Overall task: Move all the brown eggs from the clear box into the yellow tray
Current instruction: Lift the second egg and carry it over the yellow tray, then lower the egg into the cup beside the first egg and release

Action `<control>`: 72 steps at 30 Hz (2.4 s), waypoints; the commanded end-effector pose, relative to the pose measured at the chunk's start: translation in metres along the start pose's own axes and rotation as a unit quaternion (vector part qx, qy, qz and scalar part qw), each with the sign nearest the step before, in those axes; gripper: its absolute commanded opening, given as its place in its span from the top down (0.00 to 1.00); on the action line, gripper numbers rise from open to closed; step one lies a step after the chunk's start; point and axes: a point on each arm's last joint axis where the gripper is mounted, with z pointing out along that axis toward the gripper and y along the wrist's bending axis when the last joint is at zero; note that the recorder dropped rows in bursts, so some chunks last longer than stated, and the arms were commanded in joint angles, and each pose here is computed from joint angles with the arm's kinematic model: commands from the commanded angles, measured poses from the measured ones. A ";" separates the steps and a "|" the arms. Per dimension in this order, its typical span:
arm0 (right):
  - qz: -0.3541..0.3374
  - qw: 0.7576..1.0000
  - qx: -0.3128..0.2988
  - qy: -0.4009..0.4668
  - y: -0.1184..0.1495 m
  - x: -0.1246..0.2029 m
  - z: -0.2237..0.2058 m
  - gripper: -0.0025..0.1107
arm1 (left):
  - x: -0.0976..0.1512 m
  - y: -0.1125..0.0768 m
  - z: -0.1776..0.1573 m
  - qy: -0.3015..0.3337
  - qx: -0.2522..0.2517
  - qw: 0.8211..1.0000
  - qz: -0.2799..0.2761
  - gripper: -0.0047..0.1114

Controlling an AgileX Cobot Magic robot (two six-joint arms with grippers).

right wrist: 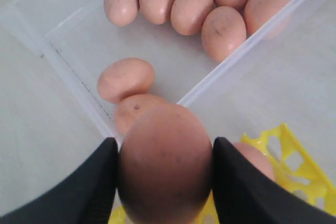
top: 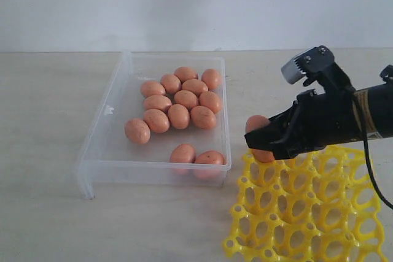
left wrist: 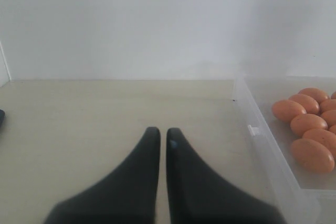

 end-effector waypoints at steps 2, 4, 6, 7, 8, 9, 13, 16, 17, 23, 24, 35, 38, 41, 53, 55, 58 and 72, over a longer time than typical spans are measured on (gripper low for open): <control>0.066 0.992 0.023 -0.101 -0.027 0.012 -0.030 0.98 | 0.001 0.000 0.000 -0.002 0.000 1.000 0.001 0.92; 0.082 0.987 0.033 -0.131 -0.032 0.019 -0.038 0.98 | 0.001 0.000 0.000 -0.002 0.000 1.000 0.001 0.92; 0.081 0.986 0.049 -0.135 -0.034 0.023 -0.038 0.98 | 0.001 0.000 0.000 -0.002 0.000 1.000 0.001 0.92; 0.075 0.987 0.051 -0.130 -0.032 0.025 -0.037 0.98 | 0.001 0.000 0.000 -0.002 0.000 1.000 0.001 0.92; 0.066 0.989 0.054 -0.120 -0.031 0.027 -0.034 0.98 | 0.001 0.000 0.000 -0.002 0.000 1.000 0.001 0.92; 0.059 0.991 0.056 -0.109 -0.029 0.029 -0.031 0.98 | 0.001 0.000 0.000 -0.002 0.000 1.000 0.001 0.92; 0.054 0.993 0.058 -0.085 -0.028 0.035 -0.020 0.98 | 0.001 0.000 0.000 -0.002 0.000 1.000 0.001 0.92; 0.055 0.993 0.074 -0.071 -0.031 0.038 -0.020 0.98 | 0.001 0.000 0.000 -0.002 0.000 1.000 0.001 0.92; 0.057 0.993 0.084 -0.062 -0.033 0.040 -0.020 0.98 | 0.001 0.000 0.000 -0.002 0.000 1.000 0.001 0.92; 0.061 0.995 0.066 -0.052 -0.034 0.049 -0.010 0.98 | 0.001 0.000 0.000 -0.002 0.000 1.000 0.001 0.92; 0.059 0.995 0.064 -0.051 -0.034 0.049 -0.009 0.98 | 0.001 0.000 0.000 -0.002 0.000 1.000 0.001 0.92; 0.086 0.990 0.102 -0.052 -0.042 0.051 -0.009 0.98 | 0.001 0.000 0.000 -0.002 0.000 1.000 0.001 0.92; 0.091 0.988 0.116 -0.049 -0.045 0.052 -0.009 0.98 | 0.001 0.000 0.000 -0.002 0.000 1.000 0.001 0.92; 0.087 0.988 0.109 -0.060 -0.044 0.050 -0.009 0.98 | 0.001 0.000 0.000 -0.002 0.000 1.000 0.001 0.92; 0.077 0.991 0.090 -0.057 -0.044 0.055 -0.003 0.98 | 0.001 0.000 0.000 -0.002 0.000 1.000 0.001 0.92; 0.079 0.991 0.090 -0.057 -0.044 0.056 -0.002 0.98 | 0.001 0.000 0.000 -0.002 0.000 1.000 0.001 0.92; 0.077 0.991 0.088 -0.059 -0.044 0.055 -0.002 0.98 | 0.001 0.000 0.000 -0.002 0.000 1.000 0.001 0.92; 0.075 0.991 0.097 -0.055 -0.045 0.056 -0.002 0.57 | 0.001 0.000 0.000 -0.002 0.000 1.000 0.001 0.92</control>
